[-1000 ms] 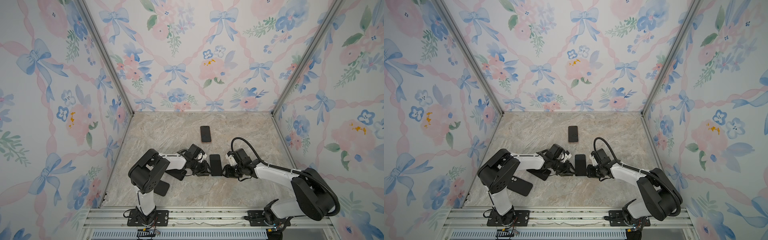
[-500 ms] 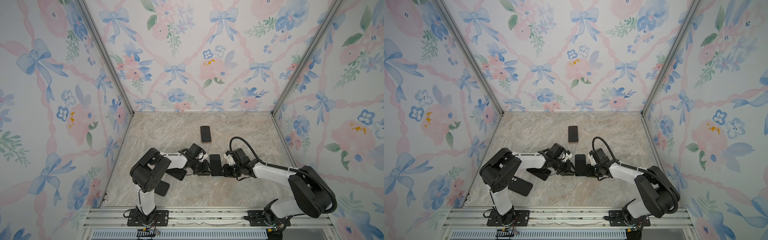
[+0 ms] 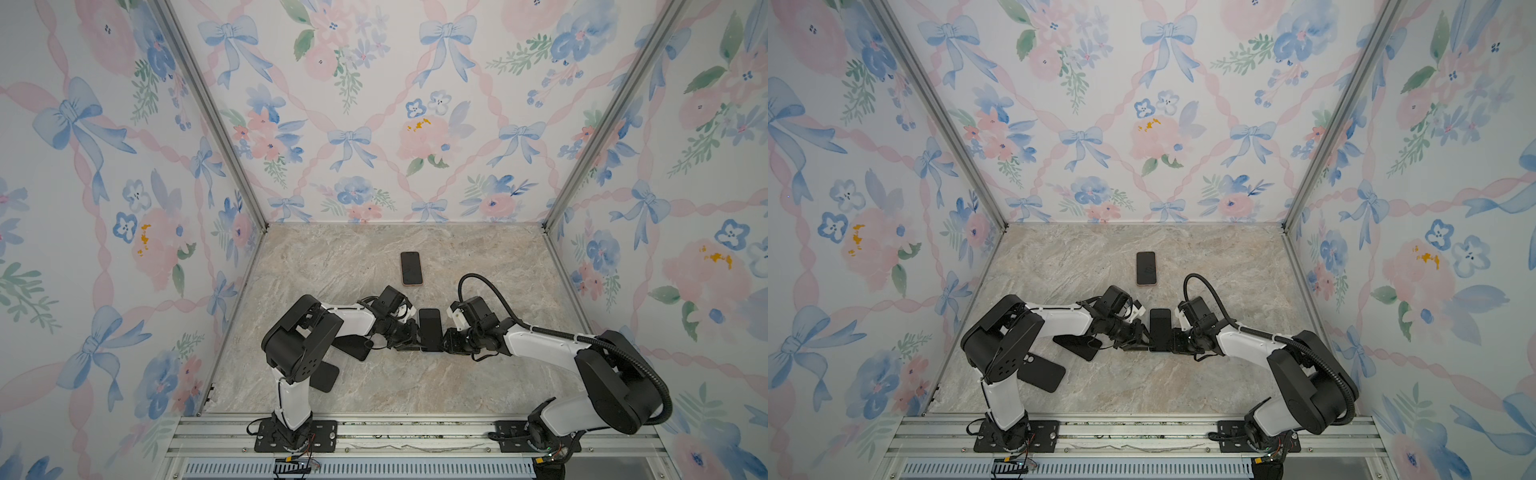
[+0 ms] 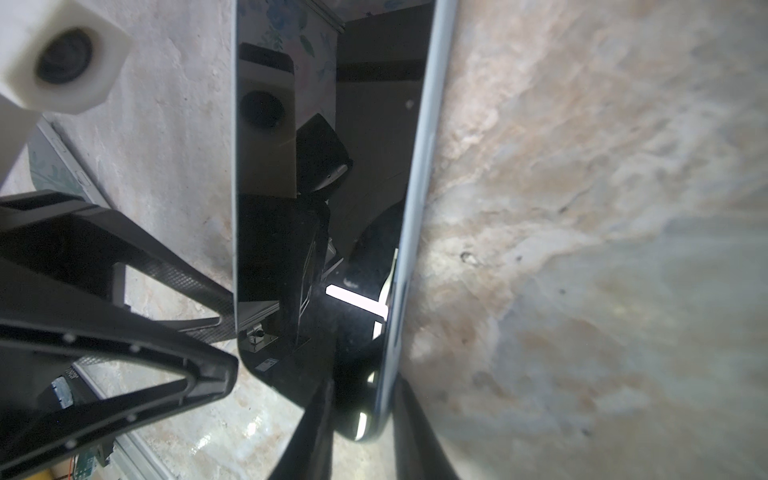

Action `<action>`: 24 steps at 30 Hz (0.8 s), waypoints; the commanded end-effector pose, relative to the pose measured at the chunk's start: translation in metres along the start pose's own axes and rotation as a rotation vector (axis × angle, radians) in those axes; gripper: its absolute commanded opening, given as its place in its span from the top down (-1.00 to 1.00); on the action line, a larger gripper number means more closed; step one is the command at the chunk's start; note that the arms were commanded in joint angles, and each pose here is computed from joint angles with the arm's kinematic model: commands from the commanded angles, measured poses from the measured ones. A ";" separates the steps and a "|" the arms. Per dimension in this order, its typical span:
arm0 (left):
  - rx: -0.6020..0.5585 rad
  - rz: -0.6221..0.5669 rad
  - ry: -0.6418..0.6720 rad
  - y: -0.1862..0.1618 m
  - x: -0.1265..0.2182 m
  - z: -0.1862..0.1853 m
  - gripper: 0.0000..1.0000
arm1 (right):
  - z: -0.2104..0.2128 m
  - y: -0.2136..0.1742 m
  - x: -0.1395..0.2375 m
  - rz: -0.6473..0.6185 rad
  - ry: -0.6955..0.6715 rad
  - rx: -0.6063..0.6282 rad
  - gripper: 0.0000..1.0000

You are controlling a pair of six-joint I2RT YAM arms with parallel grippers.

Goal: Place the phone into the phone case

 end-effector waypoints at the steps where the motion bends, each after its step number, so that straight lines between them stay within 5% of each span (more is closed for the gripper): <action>1: 0.013 0.013 0.061 -0.001 -0.011 0.013 0.28 | 0.006 -0.002 -0.006 0.022 0.013 0.010 0.50; 15: 0.018 0.006 0.067 -0.005 -0.008 0.013 0.29 | 0.008 -0.003 -0.006 0.023 0.013 0.008 0.61; 24: 0.021 0.013 0.107 -0.004 -0.009 0.016 0.56 | 0.012 -0.007 -0.007 0.008 0.027 0.011 0.61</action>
Point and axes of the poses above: each gripper's point midway between its finger pads, its own x axis back along the fingers, its own z axis along the line the jaws close on, y = z × x, the point moved 5 cm from there along x, back along the fingers, and after that the axes turned 9 degrees about x, right-handed, at the moved point
